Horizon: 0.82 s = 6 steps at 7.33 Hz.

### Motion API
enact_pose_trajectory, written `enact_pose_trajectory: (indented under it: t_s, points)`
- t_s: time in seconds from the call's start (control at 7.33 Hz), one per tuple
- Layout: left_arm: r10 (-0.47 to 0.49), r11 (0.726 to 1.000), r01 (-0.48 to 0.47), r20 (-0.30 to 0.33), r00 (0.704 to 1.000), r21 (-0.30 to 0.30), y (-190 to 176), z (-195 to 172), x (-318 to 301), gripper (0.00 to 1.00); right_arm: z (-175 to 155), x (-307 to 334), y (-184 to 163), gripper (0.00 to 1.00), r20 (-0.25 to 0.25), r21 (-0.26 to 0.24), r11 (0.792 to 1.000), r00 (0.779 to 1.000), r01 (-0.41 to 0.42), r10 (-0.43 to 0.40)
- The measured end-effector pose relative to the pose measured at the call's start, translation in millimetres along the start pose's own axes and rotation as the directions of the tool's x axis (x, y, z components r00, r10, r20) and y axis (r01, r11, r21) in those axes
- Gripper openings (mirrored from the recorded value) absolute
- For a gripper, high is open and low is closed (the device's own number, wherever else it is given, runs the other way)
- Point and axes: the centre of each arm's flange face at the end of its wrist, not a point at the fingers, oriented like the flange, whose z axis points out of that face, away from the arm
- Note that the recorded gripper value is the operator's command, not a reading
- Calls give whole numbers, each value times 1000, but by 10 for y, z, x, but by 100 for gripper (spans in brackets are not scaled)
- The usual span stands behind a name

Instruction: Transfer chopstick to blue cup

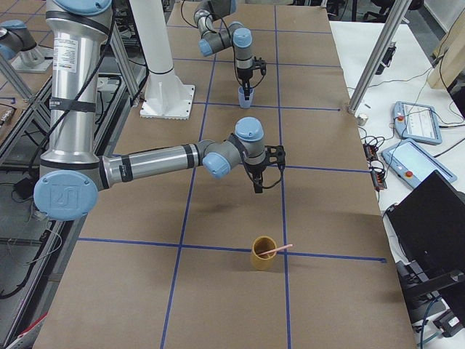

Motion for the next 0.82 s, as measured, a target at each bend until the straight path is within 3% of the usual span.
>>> enact_pose_trajectory:
  t_s: [0.27, 0.41, 0.82]
  points:
    - [43, 998, -41, -45, 998, 44, -328, -527, -375, 99, 4, -14, -23, 100, 1, 2, 1000, 1000, 4, -4]
    - [89, 995, -87, -46, 995, 42, -547, -777, -865, 99, 19, 1, -26, 100, -2, 0, 1000, 1000, 9, -9]
    - [299, 954, -300, 31, 954, 25, -1622, -1227, -2879, 99, -77, 211, -82, 100, -17, 15, 998, 998, 56, -56]
